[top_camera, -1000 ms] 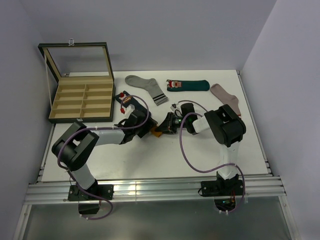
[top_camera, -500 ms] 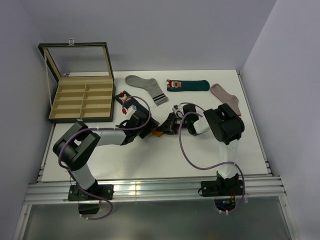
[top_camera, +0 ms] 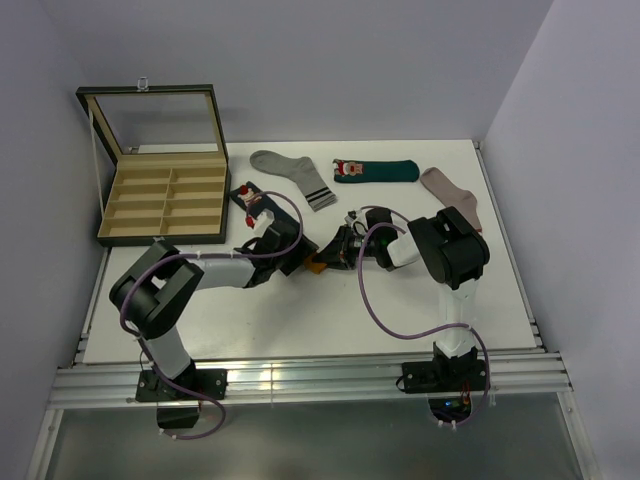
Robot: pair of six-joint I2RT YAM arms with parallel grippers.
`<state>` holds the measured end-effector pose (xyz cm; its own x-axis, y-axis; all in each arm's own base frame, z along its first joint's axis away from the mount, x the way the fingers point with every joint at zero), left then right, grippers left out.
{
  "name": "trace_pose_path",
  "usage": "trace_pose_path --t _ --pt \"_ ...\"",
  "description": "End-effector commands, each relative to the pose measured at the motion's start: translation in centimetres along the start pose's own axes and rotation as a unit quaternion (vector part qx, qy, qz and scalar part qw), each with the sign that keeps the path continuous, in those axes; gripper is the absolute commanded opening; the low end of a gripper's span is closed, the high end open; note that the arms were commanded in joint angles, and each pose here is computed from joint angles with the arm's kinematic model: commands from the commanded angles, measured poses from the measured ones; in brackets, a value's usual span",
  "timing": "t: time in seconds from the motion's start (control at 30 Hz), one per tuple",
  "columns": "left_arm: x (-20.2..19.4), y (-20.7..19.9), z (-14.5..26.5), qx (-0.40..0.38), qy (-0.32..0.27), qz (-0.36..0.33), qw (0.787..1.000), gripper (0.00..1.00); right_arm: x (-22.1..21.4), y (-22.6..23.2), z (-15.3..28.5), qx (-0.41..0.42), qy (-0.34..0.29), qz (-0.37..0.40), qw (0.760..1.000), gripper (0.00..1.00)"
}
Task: Roll the socks
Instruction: Roll the sock at the center of the board.
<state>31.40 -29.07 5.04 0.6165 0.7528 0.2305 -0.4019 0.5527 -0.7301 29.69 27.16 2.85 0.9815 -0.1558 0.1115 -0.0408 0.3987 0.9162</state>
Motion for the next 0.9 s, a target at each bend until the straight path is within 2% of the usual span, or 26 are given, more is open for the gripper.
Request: trace_pose_path --t 0.0,0.1,0.23,0.4,0.7,0.87 --pt "-1.2 7.9 -0.1 0.139 0.015 -0.033 0.99 0.68 -4.5 -8.1 0.8 -0.157 0.026 -0.109 0.981 0.07" --pt "-1.0 7.6 0.4 0.127 0.012 -0.031 0.991 0.7 -4.4 -8.1 0.8 -0.155 0.025 -0.112 0.981 0.07" --pt "-0.8 7.2 1.2 0.102 0.01 -0.039 0.994 0.77 -4.4 -8.1 0.9 -0.156 0.026 -0.113 0.981 0.07" --pt "-0.6 6.8 1.9 0.078 0.009 -0.044 0.996 0.78 -4.3 -8.1 0.9 -0.157 0.026 -0.113 0.981 0.07" --pt "-1.0 8.2 0.4 0.102 0.033 -0.043 0.993 0.71 -4.3 -8.2 0.9 -0.159 0.027 -0.109 0.981 0.07" --pt "-0.6 9.1 0.0 0.127 0.031 -0.028 0.991 0.6 -4.1 -8.1 0.9 -0.161 0.025 -0.107 0.981 0.07"
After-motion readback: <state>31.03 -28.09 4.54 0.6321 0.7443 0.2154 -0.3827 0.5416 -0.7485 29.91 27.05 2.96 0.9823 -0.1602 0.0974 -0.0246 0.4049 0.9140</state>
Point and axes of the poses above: each gripper's point midway between its finger pads, its own z axis back along the fingers, its own y axis along the line the jaws close on, x = y × z, the point moved 2 cm from there along z, back along the fingers, and after that the axes turned 8 degrees about z, right-handed, at the moved point
